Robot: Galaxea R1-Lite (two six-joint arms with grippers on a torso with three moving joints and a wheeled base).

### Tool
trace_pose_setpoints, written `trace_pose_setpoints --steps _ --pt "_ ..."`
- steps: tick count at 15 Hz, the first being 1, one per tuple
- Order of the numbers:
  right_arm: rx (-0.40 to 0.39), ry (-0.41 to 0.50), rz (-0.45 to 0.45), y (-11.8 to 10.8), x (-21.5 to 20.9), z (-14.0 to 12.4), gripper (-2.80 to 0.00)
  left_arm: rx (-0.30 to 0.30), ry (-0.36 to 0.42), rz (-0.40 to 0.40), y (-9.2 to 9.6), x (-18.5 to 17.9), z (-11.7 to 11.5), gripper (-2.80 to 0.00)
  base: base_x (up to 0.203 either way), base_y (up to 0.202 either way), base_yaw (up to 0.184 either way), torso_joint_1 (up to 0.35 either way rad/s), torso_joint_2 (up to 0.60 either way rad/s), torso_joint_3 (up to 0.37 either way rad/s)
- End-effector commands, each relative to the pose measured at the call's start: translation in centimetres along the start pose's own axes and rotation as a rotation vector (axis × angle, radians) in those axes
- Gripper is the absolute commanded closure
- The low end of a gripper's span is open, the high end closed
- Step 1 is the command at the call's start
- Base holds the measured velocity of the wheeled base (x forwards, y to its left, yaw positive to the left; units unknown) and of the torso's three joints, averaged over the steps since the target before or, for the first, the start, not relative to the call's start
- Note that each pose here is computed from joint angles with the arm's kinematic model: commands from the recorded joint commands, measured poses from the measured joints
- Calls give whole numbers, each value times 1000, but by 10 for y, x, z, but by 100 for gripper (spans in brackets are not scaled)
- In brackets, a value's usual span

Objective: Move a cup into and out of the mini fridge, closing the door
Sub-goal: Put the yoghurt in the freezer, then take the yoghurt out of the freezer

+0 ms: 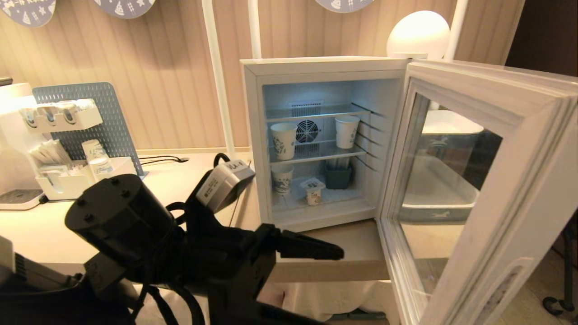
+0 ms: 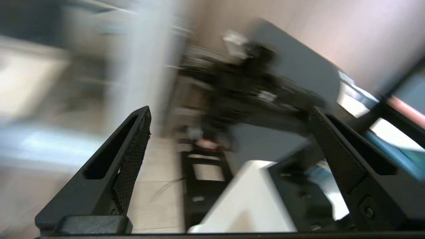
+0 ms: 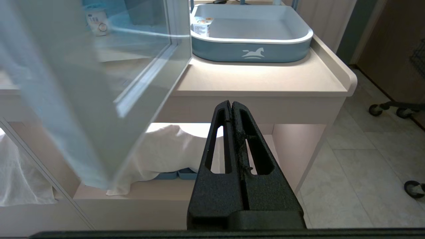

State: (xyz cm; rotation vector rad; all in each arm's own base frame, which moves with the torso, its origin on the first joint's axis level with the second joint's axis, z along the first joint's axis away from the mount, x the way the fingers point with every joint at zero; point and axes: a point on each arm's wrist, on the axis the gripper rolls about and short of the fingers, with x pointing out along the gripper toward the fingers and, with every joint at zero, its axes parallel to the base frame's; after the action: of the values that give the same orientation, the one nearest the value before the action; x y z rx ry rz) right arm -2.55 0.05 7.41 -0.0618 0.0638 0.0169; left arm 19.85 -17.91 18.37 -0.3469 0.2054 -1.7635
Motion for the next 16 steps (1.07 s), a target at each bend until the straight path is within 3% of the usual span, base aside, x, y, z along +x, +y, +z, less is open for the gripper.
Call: trace_pose_setpoints --steps 1,3,5,7,8,9,11,13,16 --pt "-3 0 2 0 0 0 0 33 -59 123 -10 -33 18 -280 0 0 0 0 0 0" --pt "-5 0 2 0 0 0 0 37 -126 318 -29 -75 39 -280 0 0 0 0 0 0" --pt "-5 0 0 0 0 0 0 -10 -191 549 -51 -116 55 -280 0 0 0 0 0 0" --pt "-2 1 -3 0 0 0 0 -63 -265 794 -76 -151 62 -280 0 0 0 0 0 0" --pt "0 0 -4 0 0 0 0 -63 -290 903 -89 -161 61 -280 0 0 0 0 0 0" --pt "0 2 -4 0 0 0 0 -59 -300 1022 -101 -168 55 0 0 0 0 0 0 0" --pt "0 1 -6 0 0 0 0 -52 -289 1286 -109 -172 43 0 0 0 0 0 0 0" --pt "3 2 -6 0 0 0 0 4 -250 1578 -118 -174 31 0 0 0 0 0 0 0" --pt "3 2 -4 0 0 0 0 115 -264 1713 -154 -162 17 0 0 0 0 0 0 0"
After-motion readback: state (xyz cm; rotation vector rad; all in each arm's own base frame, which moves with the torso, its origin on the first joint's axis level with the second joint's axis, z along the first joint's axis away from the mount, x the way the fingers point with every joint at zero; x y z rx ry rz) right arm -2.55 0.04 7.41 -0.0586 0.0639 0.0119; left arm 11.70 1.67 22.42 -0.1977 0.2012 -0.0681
